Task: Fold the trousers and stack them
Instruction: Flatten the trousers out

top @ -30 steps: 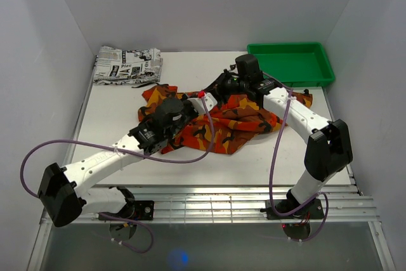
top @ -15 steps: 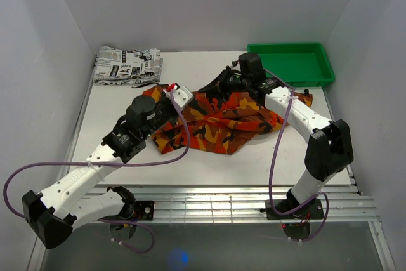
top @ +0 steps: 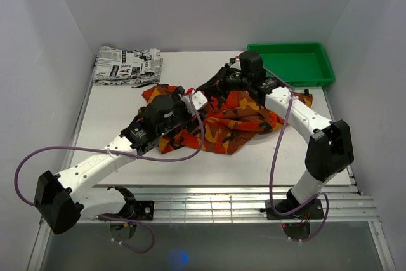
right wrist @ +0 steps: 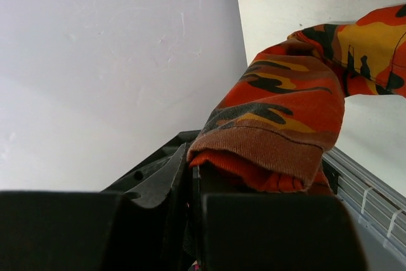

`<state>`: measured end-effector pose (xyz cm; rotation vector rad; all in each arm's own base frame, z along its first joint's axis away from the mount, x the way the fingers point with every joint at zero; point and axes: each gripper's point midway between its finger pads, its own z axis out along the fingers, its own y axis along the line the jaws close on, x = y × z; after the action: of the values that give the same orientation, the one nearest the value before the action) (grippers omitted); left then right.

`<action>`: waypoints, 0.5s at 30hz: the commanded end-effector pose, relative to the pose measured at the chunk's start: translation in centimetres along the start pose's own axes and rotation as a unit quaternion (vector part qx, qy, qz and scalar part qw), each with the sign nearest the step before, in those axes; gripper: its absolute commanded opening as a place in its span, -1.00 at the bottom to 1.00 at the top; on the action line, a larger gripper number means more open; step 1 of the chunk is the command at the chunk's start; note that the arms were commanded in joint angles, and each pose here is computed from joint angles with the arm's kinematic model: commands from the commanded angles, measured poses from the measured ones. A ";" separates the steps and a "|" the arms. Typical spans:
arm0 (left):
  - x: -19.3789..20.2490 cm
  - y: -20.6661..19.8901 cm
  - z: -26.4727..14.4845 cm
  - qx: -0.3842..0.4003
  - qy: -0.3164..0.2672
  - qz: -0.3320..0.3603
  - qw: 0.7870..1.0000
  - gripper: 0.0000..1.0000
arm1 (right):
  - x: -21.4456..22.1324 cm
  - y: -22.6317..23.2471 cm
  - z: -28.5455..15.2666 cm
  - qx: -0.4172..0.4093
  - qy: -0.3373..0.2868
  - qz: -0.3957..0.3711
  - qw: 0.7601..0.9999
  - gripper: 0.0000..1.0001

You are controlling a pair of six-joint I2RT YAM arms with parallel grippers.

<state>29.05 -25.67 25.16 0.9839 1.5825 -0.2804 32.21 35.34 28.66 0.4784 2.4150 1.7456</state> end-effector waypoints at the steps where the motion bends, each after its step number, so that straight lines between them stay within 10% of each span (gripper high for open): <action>1: -0.4 2.2 0.4 -0.052 -0.008 0.005 0.999 0.71 | 2.0 4.4 -2.2 -0.057 0.013 -0.044 0.997 -0.84; 7: -1.0 5.3 0.1 -0.071 -0.026 -0.036 0.996 -0.19 | 2.9 3.9 -2.6 -0.054 0.022 -0.053 0.997 -0.84; 9: -1.3 6.0 -0.3 -0.065 -0.035 -0.052 0.996 -0.99 | 2.8 3.4 -2.6 -0.052 0.020 -0.055 0.997 -0.85; 11: -2.2 5.4 -1.1 -0.027 -0.056 -0.069 0.996 -1.00 | 2.5 3.6 -2.8 -0.057 0.017 -0.063 0.996 -0.78; 15: -3.7 6.4 -4.6 0.038 -0.108 -0.089 0.989 -1.00 | 0.6 5.7 -4.2 -0.106 -0.002 -0.148 0.983 0.24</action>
<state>33.17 -20.42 26.64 0.8035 1.6211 -0.3638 30.72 34.68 31.42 0.3235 2.3403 1.8007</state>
